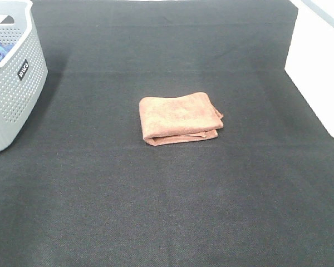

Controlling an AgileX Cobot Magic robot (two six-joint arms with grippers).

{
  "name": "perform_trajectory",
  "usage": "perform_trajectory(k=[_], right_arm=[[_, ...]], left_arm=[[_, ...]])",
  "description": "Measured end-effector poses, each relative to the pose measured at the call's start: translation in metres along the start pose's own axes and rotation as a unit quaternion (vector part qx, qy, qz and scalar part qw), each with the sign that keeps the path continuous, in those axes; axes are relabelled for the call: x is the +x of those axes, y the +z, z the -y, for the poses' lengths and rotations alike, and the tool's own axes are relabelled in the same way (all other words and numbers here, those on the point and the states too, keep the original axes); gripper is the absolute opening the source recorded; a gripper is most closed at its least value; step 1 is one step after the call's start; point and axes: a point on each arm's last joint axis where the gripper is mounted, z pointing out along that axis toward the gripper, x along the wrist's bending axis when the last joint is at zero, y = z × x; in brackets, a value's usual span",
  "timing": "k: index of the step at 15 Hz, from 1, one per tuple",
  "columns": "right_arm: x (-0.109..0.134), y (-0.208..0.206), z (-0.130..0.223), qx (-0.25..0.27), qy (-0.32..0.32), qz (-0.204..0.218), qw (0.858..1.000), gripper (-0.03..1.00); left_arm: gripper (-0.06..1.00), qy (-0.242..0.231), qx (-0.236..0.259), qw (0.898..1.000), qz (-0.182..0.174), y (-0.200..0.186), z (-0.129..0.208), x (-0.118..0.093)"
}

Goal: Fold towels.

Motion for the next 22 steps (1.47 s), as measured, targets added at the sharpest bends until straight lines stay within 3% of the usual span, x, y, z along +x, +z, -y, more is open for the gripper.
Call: perform_trajectory(k=[16,19,22], right_arm=[[0.001,0.0,0.0,-0.003,0.012,-0.004,1.0,0.76],[0.0,-0.003,0.001,-0.014,0.022,0.005,1.0,0.76],[0.001,-0.014,0.008,-0.059,0.035,0.026,0.997,0.76]], left_arm=[[0.7,0.005,-0.012,1.0,0.004,-0.003,0.001,-0.001],[0.7,-0.03,-0.089,0.995,-0.043,-0.023,0.015,0.0],[0.7,-0.064,-0.157,0.98,-0.102,-0.038,0.029,-0.004]])
